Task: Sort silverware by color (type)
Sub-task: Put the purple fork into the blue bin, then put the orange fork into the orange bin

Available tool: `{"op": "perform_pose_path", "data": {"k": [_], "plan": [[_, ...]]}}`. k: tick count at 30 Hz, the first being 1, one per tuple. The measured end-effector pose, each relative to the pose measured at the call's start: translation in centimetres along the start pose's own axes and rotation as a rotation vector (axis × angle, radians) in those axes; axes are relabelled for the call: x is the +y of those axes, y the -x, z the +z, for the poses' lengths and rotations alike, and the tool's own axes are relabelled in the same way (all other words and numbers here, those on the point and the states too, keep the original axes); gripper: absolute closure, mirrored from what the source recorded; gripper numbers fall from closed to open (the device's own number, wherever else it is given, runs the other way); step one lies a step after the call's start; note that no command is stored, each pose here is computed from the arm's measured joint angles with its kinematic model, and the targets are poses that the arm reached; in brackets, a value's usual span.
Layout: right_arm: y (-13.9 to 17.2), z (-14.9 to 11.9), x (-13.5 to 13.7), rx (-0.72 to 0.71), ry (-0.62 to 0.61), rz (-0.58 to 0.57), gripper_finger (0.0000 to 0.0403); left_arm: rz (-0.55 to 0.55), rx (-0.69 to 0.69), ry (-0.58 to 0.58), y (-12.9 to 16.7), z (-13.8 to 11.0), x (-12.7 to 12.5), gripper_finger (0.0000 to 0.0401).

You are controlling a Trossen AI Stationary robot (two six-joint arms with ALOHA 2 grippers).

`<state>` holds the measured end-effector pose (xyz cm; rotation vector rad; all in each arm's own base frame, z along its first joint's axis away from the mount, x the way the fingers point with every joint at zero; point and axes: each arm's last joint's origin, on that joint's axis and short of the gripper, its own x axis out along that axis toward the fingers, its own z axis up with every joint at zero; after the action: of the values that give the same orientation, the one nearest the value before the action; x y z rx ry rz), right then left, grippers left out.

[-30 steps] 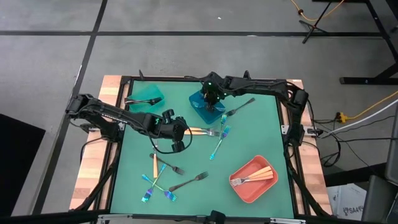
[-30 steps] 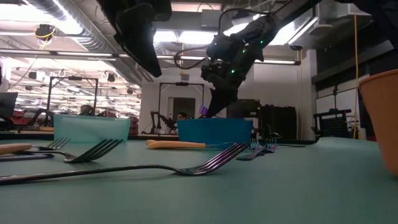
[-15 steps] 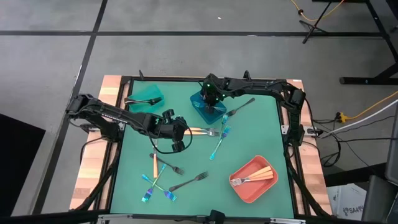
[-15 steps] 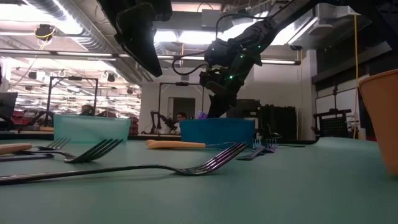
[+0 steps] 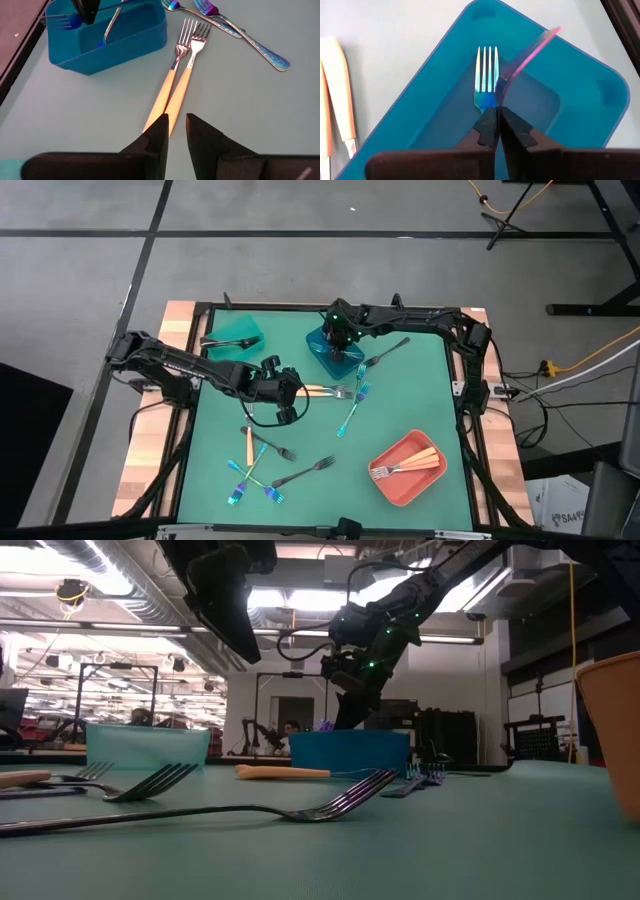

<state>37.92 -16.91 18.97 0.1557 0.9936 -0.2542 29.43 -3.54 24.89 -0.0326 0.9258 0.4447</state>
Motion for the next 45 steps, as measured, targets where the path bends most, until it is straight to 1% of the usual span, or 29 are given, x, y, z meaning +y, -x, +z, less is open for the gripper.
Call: {"op": "perform_pose_path", "data": {"k": [7,12,37,40,45], "plan": [[0.0,0.0,0.0,0.000,0.000,-0.001,0.0328,0.000,0.000,0.000,0.0,0.0,0.0,0.0340],[0.0,0.0,0.0,0.001,0.000,-0.001,0.0309,0.000,0.000,0.001,0.0,0.0,0.0,0.0340],[0.2,-0.1,0.0,0.006,-0.001,0.000,0.0306,0.000,0.000,0.003,0.0,0.0,0.0,0.0340],[1.2,0.2,0.0,-0.007,0.000,-0.020,0.0306,0.000,0.000,0.003,0.0,0.0,0.0,0.0340],[4.4,0.7,0.2,-0.042,0.009,-0.050,0.0306,0.000,0.000,0.003,0.0,0.0,0.0,0.0340]]}}
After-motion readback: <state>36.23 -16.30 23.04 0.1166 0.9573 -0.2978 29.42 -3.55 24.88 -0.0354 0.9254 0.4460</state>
